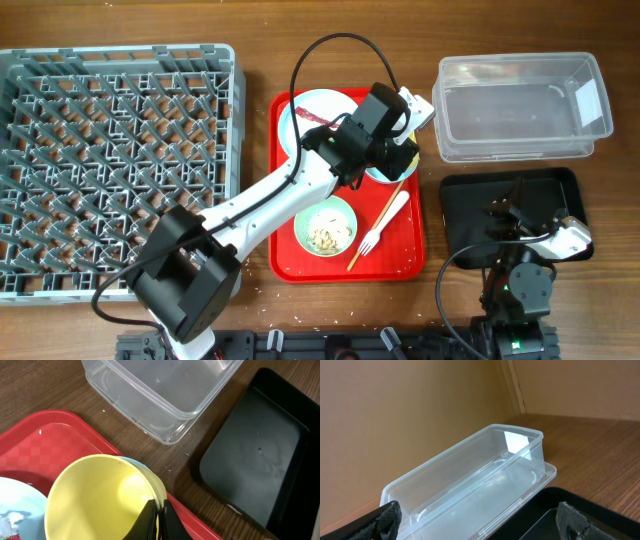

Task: Sort waste into correct bins and load items into the dishwasher rack
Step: 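Lower the left gripper and grasp the yellow cup, then carry the yellow cup to the rack and set it down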

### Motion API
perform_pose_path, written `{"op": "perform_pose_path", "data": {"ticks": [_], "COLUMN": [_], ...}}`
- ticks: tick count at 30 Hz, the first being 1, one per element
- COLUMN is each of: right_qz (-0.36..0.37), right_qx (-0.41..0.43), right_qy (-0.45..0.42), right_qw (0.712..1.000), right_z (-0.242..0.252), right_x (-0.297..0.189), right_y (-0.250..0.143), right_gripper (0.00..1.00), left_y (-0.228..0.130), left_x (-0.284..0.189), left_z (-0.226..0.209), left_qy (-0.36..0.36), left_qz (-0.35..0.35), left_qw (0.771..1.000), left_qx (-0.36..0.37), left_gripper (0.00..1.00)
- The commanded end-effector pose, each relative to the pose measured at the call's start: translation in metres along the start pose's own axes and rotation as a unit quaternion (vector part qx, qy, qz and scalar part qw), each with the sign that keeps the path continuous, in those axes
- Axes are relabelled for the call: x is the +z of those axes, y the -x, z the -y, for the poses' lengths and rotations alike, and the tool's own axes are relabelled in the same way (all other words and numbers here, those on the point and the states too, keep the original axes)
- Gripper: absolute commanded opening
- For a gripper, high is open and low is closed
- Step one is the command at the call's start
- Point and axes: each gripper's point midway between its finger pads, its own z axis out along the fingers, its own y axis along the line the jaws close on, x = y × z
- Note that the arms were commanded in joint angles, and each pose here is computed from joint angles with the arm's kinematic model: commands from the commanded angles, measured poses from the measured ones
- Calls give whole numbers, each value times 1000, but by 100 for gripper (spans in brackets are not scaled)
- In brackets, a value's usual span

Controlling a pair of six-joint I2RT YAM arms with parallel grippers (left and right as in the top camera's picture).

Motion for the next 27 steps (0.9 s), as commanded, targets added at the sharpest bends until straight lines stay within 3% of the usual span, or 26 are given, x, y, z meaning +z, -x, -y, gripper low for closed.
{"op": "perform_pose_path", "data": {"ticks": [1,6,11,15,21,27], "right_qz": [4,4,4,4,4,4], "right_qx": [-9,-9,-9,-9,-9,-9], "right_qy": [-9,-9,-9,-9,-9,-9], "right_qw": [1000,1000,1000,1000,1000,1000], "right_z": [3,3,3,3,3,3], "right_x": [0,0,0,0,0,0], "right_y": [2,2,2,2,2,2], "right_gripper": [100,100,100,100,100,100], "left_y": [16,40,61,33,-41,-109], "left_x": [-16,-61,-145,-196,-277,-299], "left_z": [-8,-46,-108,-190,-302,-357], "left_qy": [0,19,-28,-49,-49,-97], "left_qz": [23,67,137,160,221,253], "left_qw": [999,992,968,934,866,807], "left_qx": [-36,-102,-209,-316,-446,-525], "left_gripper": [4,4,4,4,4,4]}}
